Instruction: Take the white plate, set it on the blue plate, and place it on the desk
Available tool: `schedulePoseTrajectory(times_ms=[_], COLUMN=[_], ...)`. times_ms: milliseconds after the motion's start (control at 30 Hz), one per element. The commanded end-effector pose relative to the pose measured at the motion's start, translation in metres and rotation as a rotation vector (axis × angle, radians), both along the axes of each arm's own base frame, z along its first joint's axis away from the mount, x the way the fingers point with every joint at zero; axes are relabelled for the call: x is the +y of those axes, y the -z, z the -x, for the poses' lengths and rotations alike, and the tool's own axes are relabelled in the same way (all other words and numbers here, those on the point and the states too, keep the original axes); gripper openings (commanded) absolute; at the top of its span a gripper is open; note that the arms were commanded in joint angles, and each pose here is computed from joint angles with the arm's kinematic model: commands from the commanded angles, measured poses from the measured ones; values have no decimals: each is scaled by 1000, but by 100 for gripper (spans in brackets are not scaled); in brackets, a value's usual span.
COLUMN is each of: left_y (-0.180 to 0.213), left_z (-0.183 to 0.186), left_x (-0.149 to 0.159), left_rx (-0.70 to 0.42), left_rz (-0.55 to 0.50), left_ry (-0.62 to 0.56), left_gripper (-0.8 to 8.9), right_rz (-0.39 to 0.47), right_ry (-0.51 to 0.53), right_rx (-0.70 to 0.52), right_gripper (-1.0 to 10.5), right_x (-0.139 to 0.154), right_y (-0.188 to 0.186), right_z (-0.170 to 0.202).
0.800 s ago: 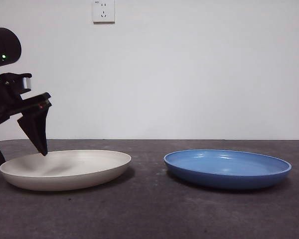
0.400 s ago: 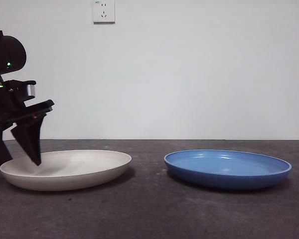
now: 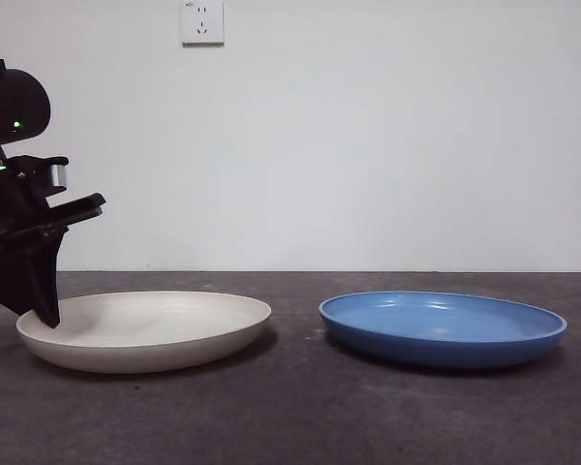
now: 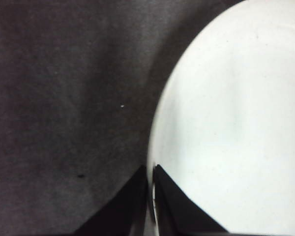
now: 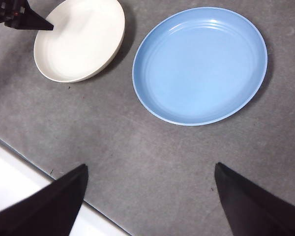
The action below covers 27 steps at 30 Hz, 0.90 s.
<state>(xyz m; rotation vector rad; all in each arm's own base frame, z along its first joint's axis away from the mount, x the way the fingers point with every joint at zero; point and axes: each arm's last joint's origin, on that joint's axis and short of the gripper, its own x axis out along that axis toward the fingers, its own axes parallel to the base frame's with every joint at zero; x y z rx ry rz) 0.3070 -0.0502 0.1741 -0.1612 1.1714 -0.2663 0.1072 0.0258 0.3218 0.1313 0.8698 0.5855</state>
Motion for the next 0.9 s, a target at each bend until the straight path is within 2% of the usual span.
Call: schedulePoseTrajectory(times_ms=[33, 300, 500, 667, 900], left_y=[-5, -44, -82, -103, -127], left_z=[-4, 8, 21, 22, 9], left_x=[-1, 0, -9, -29, -77], left_rx=[-17, -132, -223, -270, -303], left_rz=[5, 49, 159, 201, 250], left_ry=[-7, -53, -54, -12, 96], left_gripper=[9, 9, 9, 9, 10], right_rz=[-8, -8, -8, -12, -30], right_ry=[-1, -1, 0, 5, 25], right_rx=[-22, -22, -21, -18, -21], right_gripper=[413, 413, 413, 413, 413], right_x=[1, 1, 1, 1, 1], right_y=[-6, -6, -6, -6, -10], right_z=[-1, -1, -1, -1, 0])
